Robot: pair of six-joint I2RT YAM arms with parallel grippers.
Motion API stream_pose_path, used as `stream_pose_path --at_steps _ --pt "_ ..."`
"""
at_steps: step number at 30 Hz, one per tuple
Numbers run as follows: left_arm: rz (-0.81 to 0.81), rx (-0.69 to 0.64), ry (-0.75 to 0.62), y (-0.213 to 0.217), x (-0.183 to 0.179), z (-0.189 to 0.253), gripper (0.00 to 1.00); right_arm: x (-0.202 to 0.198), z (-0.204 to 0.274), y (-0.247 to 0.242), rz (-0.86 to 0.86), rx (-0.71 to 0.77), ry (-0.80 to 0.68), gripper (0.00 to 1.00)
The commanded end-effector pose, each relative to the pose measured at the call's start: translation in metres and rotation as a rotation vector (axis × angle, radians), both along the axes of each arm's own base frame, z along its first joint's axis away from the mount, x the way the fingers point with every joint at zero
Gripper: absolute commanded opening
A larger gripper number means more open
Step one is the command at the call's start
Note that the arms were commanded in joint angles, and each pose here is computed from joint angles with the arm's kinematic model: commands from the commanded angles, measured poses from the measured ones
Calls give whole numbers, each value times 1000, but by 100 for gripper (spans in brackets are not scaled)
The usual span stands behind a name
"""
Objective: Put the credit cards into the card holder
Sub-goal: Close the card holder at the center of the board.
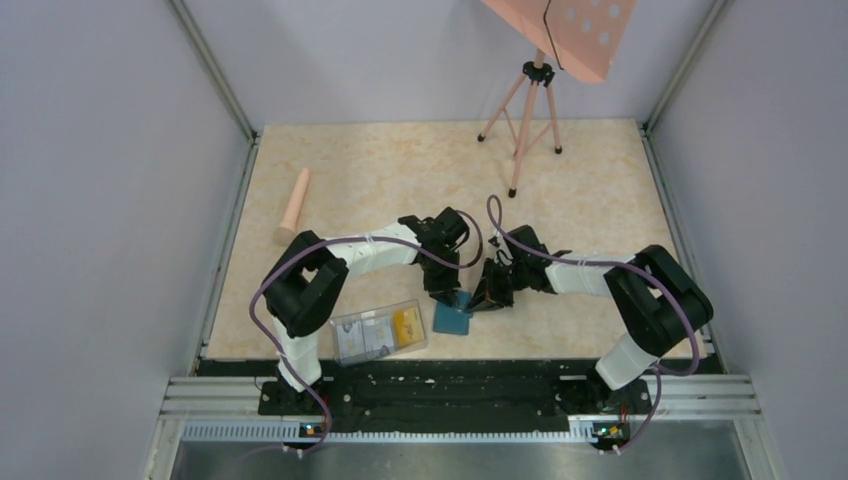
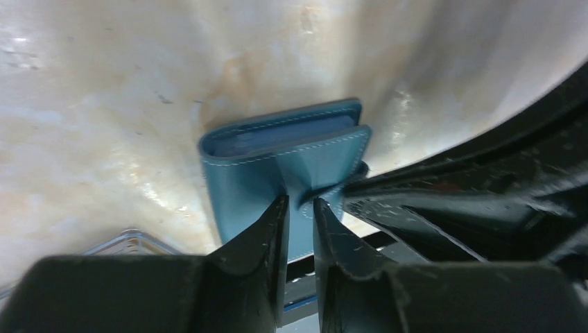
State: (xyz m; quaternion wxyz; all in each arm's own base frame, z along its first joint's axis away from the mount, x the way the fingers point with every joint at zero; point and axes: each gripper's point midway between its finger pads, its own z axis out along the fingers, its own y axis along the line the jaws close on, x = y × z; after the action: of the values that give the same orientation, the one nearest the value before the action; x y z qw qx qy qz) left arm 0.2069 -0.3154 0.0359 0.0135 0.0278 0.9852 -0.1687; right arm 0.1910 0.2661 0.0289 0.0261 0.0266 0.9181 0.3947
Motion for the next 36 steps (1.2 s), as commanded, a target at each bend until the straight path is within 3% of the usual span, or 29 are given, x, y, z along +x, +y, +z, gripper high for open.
stream_pose_path --at_steps 1,5,17,22,28,36 --pt "2 -153 -27 -20 0 25 25 4 -10 1 -2 -48 -1 0" --pt "29 -212 19 -21 -5 23 26 3 -11 0 0 -52 3 0" --pt "57 -37 42 6 -5 3 30 0 -15 -1 8 -66 18 0" --pt "47 -73 78 -2 -7 2 31 0 -15 0 9 -63 18 0" --pt "42 -218 102 -25 -9 12 26 0 -15 2 16 -62 20 0" --pt "55 -234 63 -26 -2 22 5 0 -14 3 21 -60 21 0"
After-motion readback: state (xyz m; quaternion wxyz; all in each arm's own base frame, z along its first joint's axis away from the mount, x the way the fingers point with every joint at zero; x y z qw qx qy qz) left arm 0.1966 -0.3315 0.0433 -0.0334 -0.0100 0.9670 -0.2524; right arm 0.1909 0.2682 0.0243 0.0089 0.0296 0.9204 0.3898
